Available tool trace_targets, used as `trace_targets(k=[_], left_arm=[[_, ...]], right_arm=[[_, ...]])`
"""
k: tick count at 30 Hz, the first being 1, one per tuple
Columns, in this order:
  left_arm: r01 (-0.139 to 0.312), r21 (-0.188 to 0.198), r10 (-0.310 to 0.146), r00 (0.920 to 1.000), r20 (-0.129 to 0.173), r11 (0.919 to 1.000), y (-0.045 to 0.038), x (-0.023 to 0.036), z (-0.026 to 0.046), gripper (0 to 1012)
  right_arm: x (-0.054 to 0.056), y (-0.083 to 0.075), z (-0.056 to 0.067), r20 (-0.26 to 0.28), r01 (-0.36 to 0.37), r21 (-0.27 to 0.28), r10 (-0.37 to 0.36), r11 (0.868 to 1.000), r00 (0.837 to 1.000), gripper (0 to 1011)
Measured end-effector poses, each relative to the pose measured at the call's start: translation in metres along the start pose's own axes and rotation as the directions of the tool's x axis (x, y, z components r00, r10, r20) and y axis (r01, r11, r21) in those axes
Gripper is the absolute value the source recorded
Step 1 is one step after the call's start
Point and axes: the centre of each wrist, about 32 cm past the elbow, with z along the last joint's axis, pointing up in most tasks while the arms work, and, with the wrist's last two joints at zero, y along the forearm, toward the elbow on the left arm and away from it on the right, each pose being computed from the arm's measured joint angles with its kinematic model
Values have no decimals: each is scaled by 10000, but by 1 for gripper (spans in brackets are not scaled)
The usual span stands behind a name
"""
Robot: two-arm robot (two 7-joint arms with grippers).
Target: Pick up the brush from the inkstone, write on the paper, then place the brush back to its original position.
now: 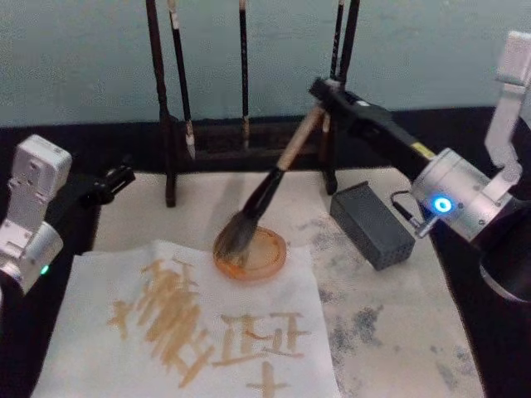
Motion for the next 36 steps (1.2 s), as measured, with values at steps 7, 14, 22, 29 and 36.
trace_targets(k=[7, 14, 22, 29, 36], left_arm=[[-1, 0, 1, 10000, 0, 10000, 0, 0, 0, 1002], [-1, 0, 1, 10000, 0, 10000, 0, 0, 0, 1002], [0, 0, 0, 10000, 0, 10000, 0, 0, 0, 1002], [0, 0, 0, 10000, 0, 10000, 0, 0, 0, 1002], [0, 0, 0, 10000, 0, 10000, 0, 0, 0, 1002]], right_arm=[[-230, 44, -75, 1299, -792, -600, 865, 9950, 9878, 182], [-324, 69, -204, 2103, -1006, -1083, 1217, 9890, 9700, 182], [-364, 48, -261, 2228, -1117, -1376, 1406, 9842, 9647, 182], [-398, 0, -294, 2224, -1178, -1499, 1496, 9817, 9634, 182], [-390, -105, -326, 2432, -1002, -1725, 1410, 9799, 9597, 182]])
